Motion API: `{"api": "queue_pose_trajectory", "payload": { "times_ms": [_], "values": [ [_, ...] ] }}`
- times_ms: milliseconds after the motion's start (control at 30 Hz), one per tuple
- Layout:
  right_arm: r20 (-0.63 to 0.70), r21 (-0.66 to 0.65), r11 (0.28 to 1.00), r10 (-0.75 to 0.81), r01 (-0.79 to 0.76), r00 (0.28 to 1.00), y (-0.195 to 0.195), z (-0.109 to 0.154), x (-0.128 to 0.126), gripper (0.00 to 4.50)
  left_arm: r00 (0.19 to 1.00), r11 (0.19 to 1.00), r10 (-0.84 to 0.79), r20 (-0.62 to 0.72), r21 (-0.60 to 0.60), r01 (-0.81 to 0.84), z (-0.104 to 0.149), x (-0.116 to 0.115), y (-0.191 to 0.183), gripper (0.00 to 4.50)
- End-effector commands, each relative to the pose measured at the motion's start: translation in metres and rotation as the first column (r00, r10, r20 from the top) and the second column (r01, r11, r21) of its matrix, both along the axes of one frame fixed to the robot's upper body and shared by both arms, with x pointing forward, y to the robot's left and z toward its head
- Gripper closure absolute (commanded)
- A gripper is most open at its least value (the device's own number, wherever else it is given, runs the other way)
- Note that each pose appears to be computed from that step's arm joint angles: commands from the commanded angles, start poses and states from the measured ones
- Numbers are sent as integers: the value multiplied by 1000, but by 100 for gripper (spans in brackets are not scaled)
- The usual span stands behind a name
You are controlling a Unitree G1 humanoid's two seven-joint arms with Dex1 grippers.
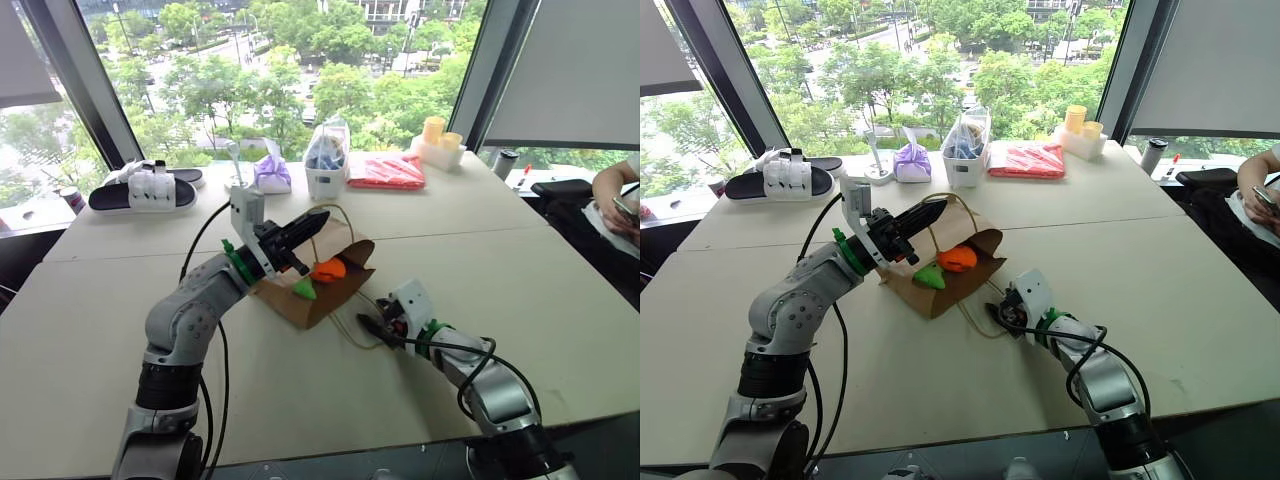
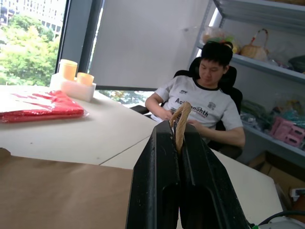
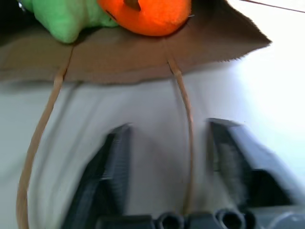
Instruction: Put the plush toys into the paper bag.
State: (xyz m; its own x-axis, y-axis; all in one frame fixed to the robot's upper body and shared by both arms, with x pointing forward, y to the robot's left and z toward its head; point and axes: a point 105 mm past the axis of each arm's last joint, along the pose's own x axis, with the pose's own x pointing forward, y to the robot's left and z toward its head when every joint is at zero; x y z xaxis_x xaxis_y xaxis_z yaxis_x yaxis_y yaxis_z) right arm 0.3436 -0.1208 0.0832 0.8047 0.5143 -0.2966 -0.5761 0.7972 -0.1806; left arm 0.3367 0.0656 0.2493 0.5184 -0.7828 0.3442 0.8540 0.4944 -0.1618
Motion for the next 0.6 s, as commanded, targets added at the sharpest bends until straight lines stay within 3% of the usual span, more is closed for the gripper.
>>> {"api": "queue_pose_trajectory", "payload": {
  "times_ms": [33, 67, 167, 467, 533, 600],
  "values": [
    [-27, -26, 998, -52, 52, 998, -9, -4, 5, 399, 998, 1000, 3, 59, -7, -3, 11, -6, 0, 450],
    [-29, -33, 998, -52, 51, 998, -9, -4, 5, 446, 998, 1000, 5, 60, -7, -4, 11, -6, 0, 450],
    [-43, 89, 994, -57, 60, 997, -6, 10, 5, 446, 998, 1000, 6, 62, -5, -6, 11, -7, 0, 450],
    [226, 279, 959, -13, -52, 974, -27, 161, -2, 446, 992, 998, 38, 118, -50, -32, 42, 2, 11, 450],
    [259, 279, 957, -3, -72, 966, -31, 182, -5, 446, 991, 997, 44, 129, -61, -36, 50, 5, 14, 450],
    [258, 278, 958, 0, -74, 966, -32, 186, -6, 446, 990, 997, 44, 131, -61, -36, 52, 8, 15, 450]
  ]
}}
